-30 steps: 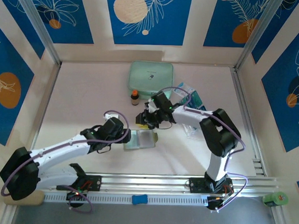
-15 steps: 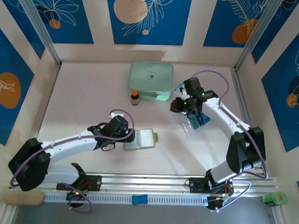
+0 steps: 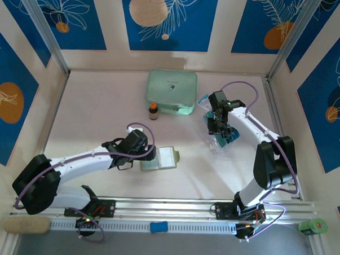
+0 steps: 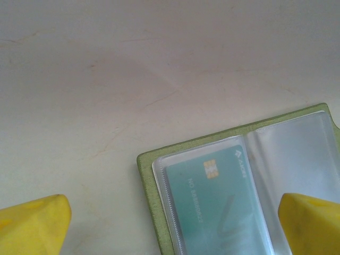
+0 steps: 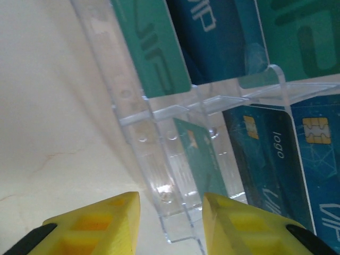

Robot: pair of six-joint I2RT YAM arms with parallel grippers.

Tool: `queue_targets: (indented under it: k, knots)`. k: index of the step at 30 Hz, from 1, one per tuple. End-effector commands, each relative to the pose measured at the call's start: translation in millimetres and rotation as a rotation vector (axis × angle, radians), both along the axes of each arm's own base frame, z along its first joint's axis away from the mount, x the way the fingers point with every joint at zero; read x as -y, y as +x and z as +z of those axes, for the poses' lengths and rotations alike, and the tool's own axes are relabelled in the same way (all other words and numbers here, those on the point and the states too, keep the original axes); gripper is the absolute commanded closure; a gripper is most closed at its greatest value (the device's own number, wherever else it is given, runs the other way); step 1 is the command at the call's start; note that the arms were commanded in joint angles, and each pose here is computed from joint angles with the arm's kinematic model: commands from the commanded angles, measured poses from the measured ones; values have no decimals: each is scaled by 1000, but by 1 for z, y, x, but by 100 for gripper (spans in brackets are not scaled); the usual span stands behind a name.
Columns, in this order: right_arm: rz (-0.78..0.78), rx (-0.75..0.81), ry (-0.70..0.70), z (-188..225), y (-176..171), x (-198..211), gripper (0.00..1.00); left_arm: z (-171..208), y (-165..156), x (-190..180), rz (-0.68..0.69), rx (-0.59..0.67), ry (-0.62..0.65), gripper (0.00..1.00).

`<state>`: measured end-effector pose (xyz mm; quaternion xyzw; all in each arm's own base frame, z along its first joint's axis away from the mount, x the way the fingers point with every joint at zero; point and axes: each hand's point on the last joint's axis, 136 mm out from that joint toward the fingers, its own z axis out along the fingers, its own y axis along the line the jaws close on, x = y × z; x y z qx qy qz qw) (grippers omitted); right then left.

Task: Put the credit cards into the card holder

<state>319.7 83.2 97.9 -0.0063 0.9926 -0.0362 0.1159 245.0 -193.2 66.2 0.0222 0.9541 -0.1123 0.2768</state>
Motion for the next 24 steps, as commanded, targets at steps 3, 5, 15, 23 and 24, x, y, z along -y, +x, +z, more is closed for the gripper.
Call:
queue_targets:
  k: [3, 5, 15, 23, 24]
  knots:
    - [16, -7, -112, 3, 4, 13, 65, 3, 4, 7, -8, -3, -17, 0]
    - [16, -12, -139, 2, 4, 17, 65, 2, 4, 9, -11, -7, -18, 0]
    - [20, -37, -171, -6, 0, 20, 66, 2, 8, 13, -21, -7, -16, 0]
    - [29, -65, -179, -18, -4, 19, 72, 3, 7, 13, -20, -6, -17, 0]
    - [29, -63, -179, -18, -4, 19, 73, 2, 7, 12, -20, -6, -17, 0]
